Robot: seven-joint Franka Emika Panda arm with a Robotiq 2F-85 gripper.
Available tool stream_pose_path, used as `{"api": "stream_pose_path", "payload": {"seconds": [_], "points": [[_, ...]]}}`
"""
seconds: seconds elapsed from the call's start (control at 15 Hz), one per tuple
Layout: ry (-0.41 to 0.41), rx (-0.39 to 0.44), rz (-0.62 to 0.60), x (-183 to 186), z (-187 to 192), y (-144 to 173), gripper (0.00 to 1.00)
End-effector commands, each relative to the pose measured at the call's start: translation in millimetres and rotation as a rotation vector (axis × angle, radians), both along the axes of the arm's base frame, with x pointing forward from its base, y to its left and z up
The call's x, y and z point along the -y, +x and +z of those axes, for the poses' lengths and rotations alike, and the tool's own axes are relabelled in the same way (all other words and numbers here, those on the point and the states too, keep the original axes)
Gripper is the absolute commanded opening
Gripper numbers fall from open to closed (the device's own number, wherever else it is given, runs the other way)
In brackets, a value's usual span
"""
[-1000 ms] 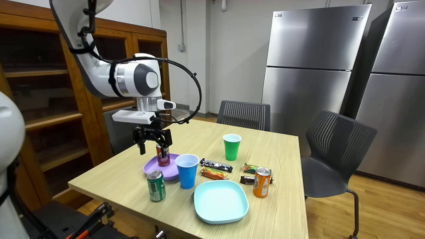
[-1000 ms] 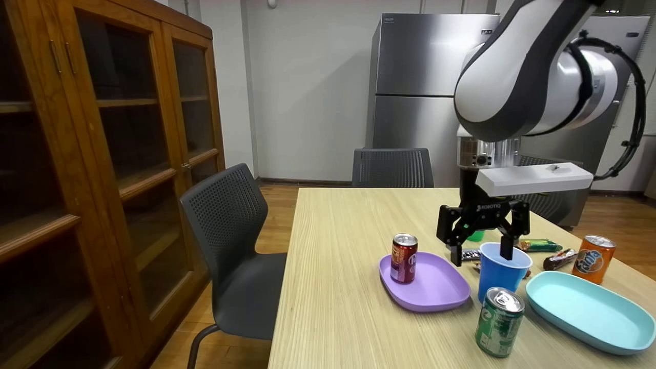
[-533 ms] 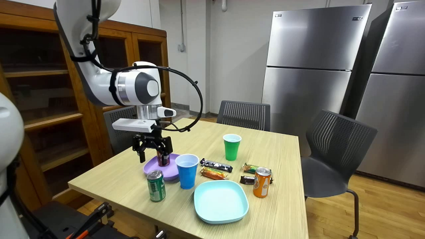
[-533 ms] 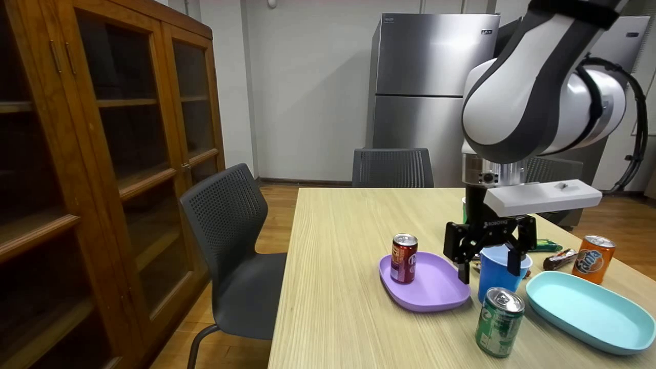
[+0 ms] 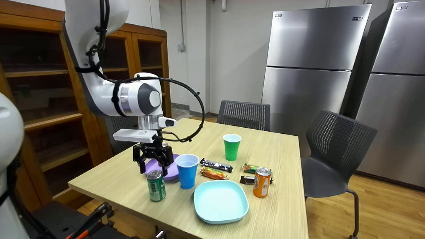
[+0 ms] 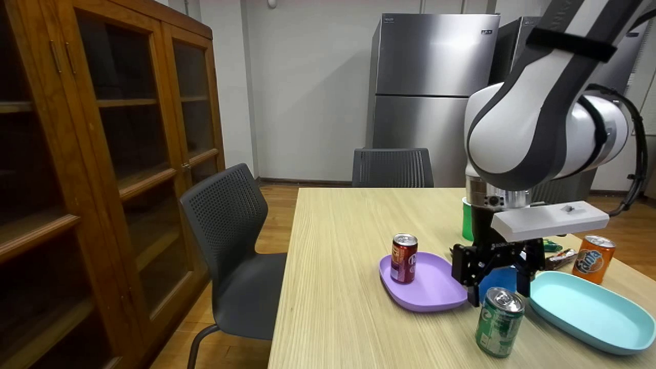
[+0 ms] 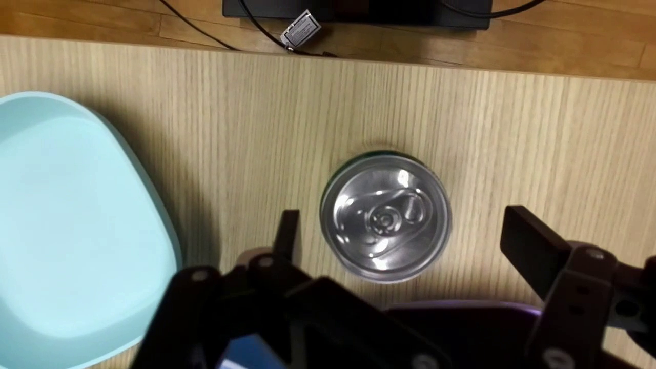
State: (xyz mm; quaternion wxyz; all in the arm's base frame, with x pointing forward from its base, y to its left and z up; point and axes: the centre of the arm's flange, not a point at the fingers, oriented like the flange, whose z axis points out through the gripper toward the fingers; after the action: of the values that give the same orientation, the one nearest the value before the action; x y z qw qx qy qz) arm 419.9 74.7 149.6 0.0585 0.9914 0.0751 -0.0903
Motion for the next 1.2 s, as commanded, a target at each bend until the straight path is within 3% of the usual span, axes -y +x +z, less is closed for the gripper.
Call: {"api": "stream_pose_path", "payload": {"seconds": [0.0,0.4,0.47,0.8,1.13], "points": [[-0.023,0.002,-0.015,2,-12,-5,1.00],[-0.020,-0.019,-0.041,0,-24,-6,1.00],[-0.021,-0.017,-0.048,0,-24,-6,0.79],[-0.025,-0.002,-0.056,4,-19,-3,0.42],[-0.011,0.020,-0.053,4,-2,-2,0.39]]}}
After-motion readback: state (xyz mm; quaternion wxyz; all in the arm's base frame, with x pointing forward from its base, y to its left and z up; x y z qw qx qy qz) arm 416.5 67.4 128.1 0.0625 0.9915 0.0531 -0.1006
